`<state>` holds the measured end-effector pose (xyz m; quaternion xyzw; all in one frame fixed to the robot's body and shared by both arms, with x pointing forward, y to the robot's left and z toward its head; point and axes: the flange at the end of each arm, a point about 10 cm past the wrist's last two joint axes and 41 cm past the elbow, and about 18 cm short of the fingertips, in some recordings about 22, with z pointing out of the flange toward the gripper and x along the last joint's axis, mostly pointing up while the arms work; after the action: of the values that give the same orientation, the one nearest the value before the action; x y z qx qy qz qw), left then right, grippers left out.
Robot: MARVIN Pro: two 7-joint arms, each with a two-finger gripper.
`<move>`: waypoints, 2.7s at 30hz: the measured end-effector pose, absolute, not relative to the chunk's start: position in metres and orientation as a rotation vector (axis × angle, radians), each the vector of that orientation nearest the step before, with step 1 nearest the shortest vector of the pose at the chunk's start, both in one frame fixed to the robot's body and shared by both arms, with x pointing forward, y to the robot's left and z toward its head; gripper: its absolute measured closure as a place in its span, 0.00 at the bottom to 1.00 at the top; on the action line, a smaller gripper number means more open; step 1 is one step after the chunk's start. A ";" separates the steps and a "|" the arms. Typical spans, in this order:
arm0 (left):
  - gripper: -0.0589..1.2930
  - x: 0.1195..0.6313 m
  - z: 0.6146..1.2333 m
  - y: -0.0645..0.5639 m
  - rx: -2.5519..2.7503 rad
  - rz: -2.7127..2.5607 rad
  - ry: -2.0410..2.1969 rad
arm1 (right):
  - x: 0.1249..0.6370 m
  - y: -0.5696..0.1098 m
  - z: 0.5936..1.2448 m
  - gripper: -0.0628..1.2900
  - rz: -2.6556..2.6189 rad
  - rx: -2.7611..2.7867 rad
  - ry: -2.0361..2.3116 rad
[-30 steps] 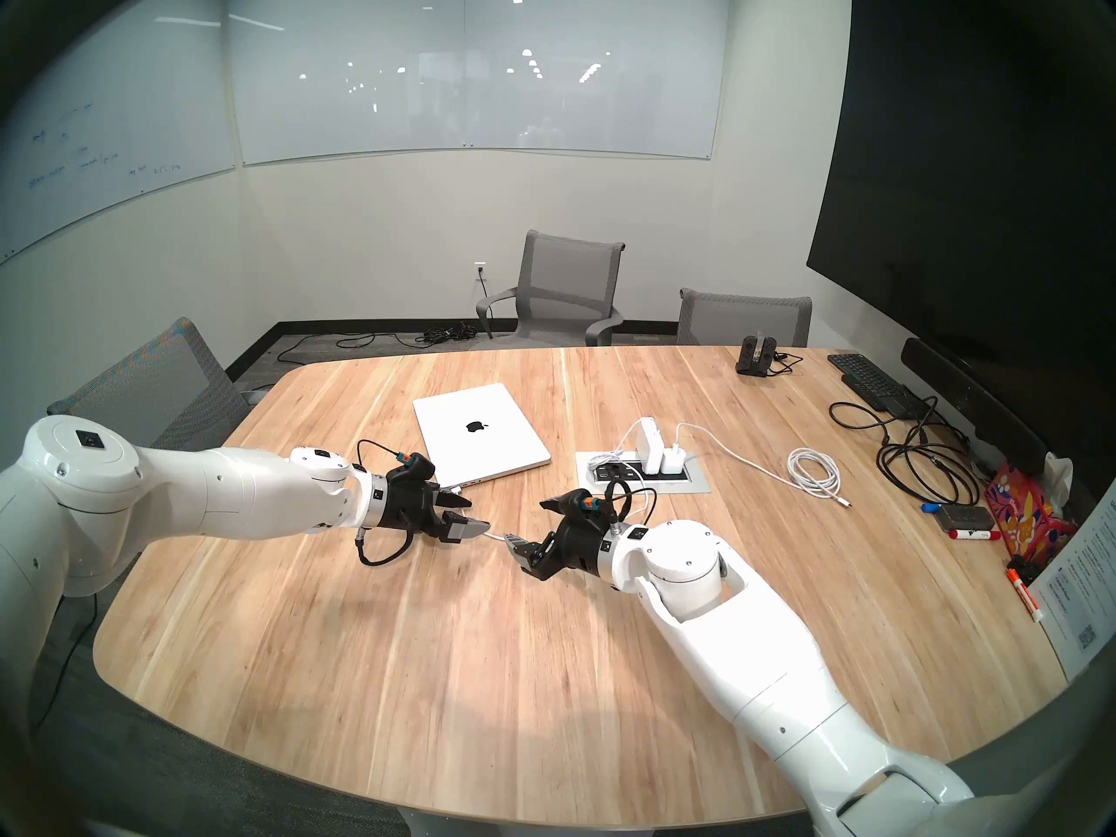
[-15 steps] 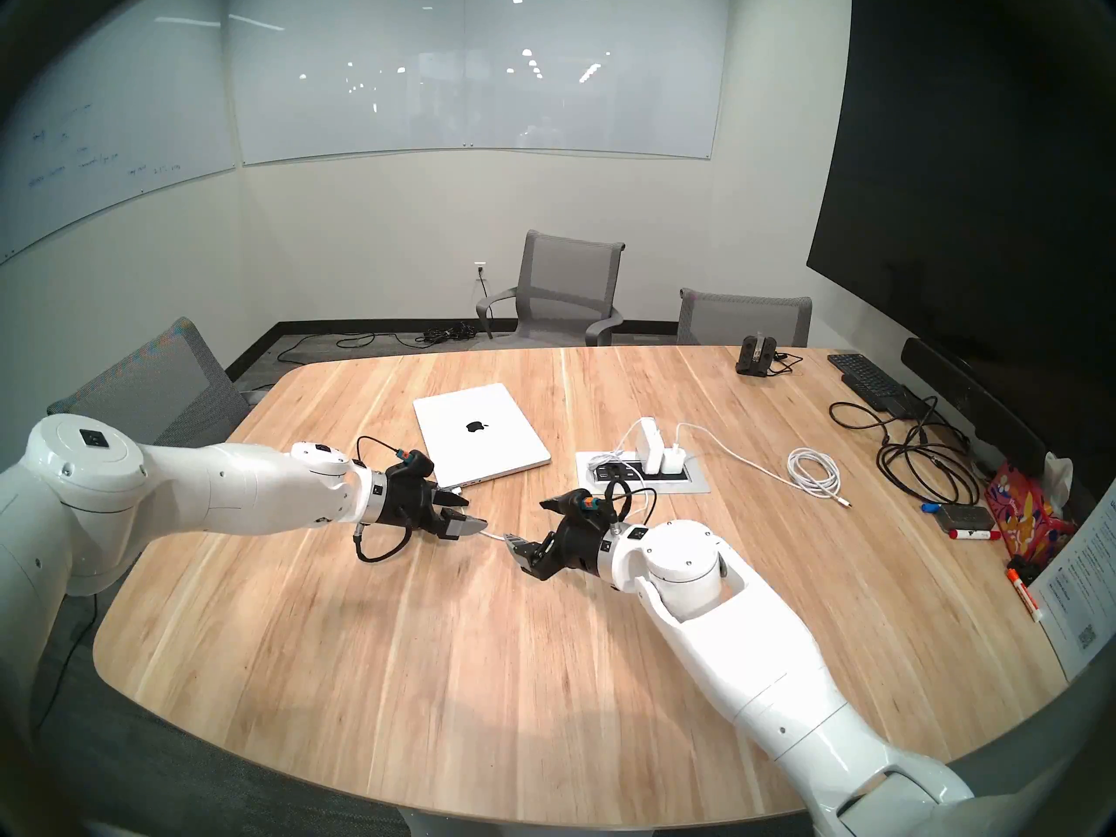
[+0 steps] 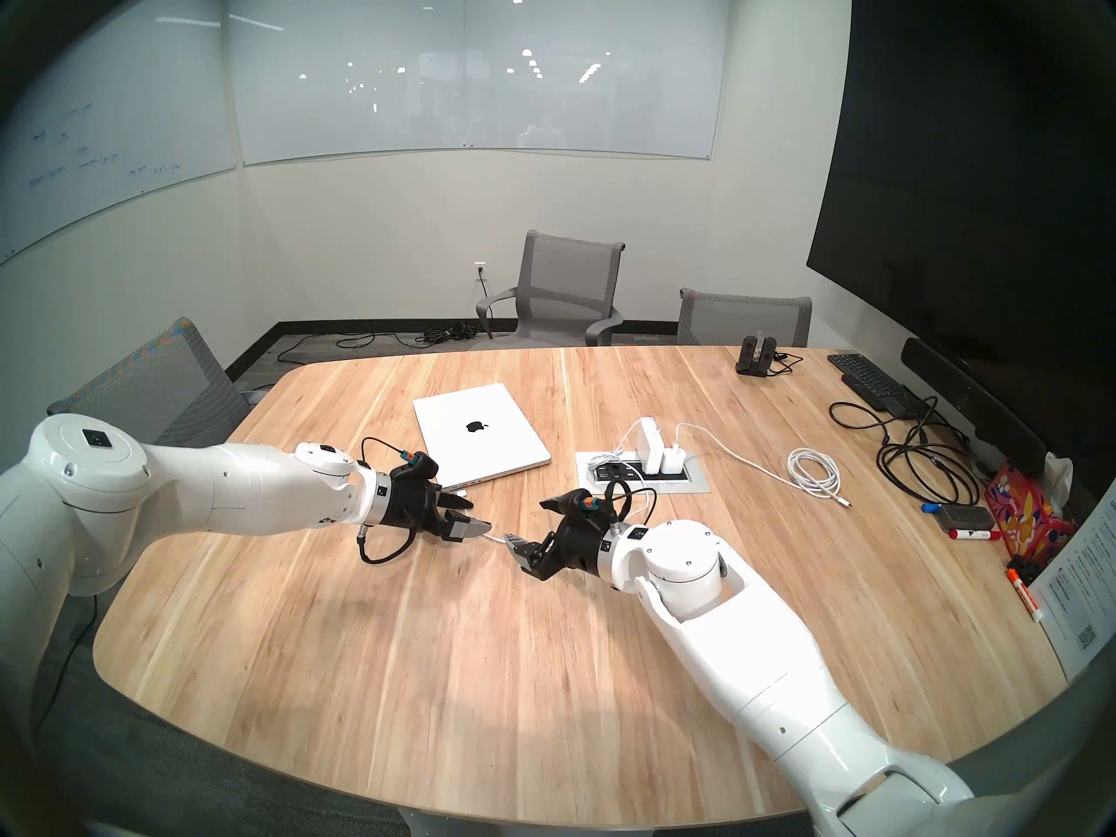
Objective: Plug the charging cable into the port of a MacBook
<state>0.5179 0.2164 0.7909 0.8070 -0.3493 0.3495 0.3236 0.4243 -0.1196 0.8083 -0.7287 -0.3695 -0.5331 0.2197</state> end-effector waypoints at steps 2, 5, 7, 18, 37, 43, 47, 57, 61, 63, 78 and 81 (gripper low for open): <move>0.03 0.517 0.791 0.216 2.115 0.928 -0.915 | 0.424 -0.120 0.808 0.07 -1.475 -2.016 -1.022; 0.03 0.514 0.790 0.216 2.108 0.947 -0.917 | 0.424 -0.120 0.808 0.07 -1.475 -2.016 -1.022; 0.03 0.512 0.789 0.216 2.106 0.960 -0.924 | 0.424 -0.120 0.808 0.07 -1.475 -2.016 -1.022; 0.03 0.507 0.792 0.218 2.097 1.030 -0.975 | 0.424 -0.120 0.808 0.07 -1.475 -2.016 -1.022; 0.03 0.502 0.802 0.220 2.071 1.142 -1.030 | 0.424 -0.120 0.808 0.07 -1.475 -2.016 -1.022; 0.03 0.504 0.805 0.223 2.080 1.142 -1.006 | 0.424 -0.120 0.808 0.07 -1.475 -2.016 -1.022; 0.03 0.506 0.806 0.229 2.099 1.117 -0.985 | 0.424 -0.120 0.808 0.07 -1.475 -2.016 -1.022; 0.03 0.510 0.807 0.235 2.117 1.076 -0.966 | 0.424 -0.120 0.808 0.07 -1.475 -2.016 -1.022; 0.03 0.510 0.806 0.235 2.121 1.060 -0.962 | 0.424 -0.120 0.808 0.07 -1.475 -2.016 -1.022; 0.03 0.510 0.805 0.236 2.131 1.047 -0.956 | 0.424 -0.120 0.808 0.07 -1.475 -2.016 -1.022; 0.03 0.504 0.796 0.246 2.182 0.982 -0.902 | 0.424 -0.120 0.808 0.07 -1.475 -2.016 -1.022; 0.03 0.498 0.799 0.247 2.162 0.983 -0.911 | 0.424 -0.120 0.808 0.07 -1.475 -2.016 -1.022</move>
<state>0.4984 0.2467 0.7994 0.8123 -0.3423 0.3693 0.2943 0.4243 -0.1195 0.8084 -0.7287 -0.3694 -0.5332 0.2197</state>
